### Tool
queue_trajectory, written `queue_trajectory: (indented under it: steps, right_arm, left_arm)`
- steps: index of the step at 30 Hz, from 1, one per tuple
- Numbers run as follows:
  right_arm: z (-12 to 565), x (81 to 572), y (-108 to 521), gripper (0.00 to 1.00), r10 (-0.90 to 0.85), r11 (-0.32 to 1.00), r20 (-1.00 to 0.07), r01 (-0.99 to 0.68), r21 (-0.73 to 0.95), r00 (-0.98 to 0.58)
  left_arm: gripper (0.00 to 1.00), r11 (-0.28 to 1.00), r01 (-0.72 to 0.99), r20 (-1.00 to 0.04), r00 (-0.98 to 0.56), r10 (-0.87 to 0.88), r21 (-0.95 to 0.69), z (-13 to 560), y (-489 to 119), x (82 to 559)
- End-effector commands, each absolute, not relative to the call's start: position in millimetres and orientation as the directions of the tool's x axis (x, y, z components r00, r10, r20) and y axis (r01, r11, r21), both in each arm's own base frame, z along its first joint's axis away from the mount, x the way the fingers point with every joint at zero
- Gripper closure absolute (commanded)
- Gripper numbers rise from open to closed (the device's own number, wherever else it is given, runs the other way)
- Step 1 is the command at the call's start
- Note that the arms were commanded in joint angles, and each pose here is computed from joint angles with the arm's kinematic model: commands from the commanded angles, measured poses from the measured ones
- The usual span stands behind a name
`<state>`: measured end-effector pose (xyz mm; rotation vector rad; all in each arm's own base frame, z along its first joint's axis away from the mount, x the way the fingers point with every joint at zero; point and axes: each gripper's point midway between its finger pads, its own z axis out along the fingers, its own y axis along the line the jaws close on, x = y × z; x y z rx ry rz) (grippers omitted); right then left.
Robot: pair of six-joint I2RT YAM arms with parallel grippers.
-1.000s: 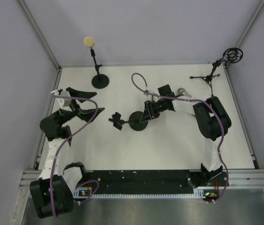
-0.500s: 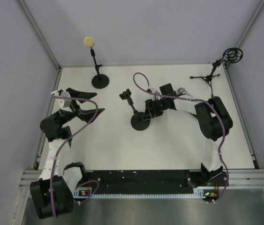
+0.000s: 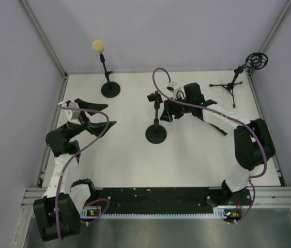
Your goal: Remove the microphone from the stand
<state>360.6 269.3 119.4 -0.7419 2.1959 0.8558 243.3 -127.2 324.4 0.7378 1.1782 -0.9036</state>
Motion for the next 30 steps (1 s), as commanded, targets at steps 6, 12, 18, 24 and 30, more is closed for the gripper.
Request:
queue_trajectory:
  steps: [6, 12, 18, 24, 30]
  right_arm:
    - [198, 367, 240, 0.34, -0.136, 0.563, -0.931, -0.800, 0.208, -0.338]
    - [233, 325, 239, 0.26, -0.050, 0.409, -0.994, -0.910, 0.065, -0.094]
    - [255, 297, 254, 0.25, -0.012, 0.314, -0.999, -0.949, -0.034, 0.032]
    - [261, 298, 280, 0.25, -0.056, 0.293, -0.995, -0.952, -0.090, 0.077]
    - [257, 310, 296, 0.28, -0.021, 0.330, -0.997, -0.941, -0.075, 0.072]
  left_arm:
    - [0.12, 0.446, 0.894, -0.972, 0.144, -0.187, 0.046, 317, -137, 249]
    - [0.12, 0.403, 0.914, -0.985, 0.108, -0.132, 0.046, 307, -159, 265]
    - [0.12, 0.296, 0.953, -0.997, 0.070, -0.024, 0.060, 282, -181, 289]
    - [0.12, 0.213, 0.976, -0.999, 0.040, -0.016, 0.036, 265, -197, 303]
    - [0.12, 0.163, 0.986, -0.999, 0.038, -0.021, 0.034, 249, -219, 295]
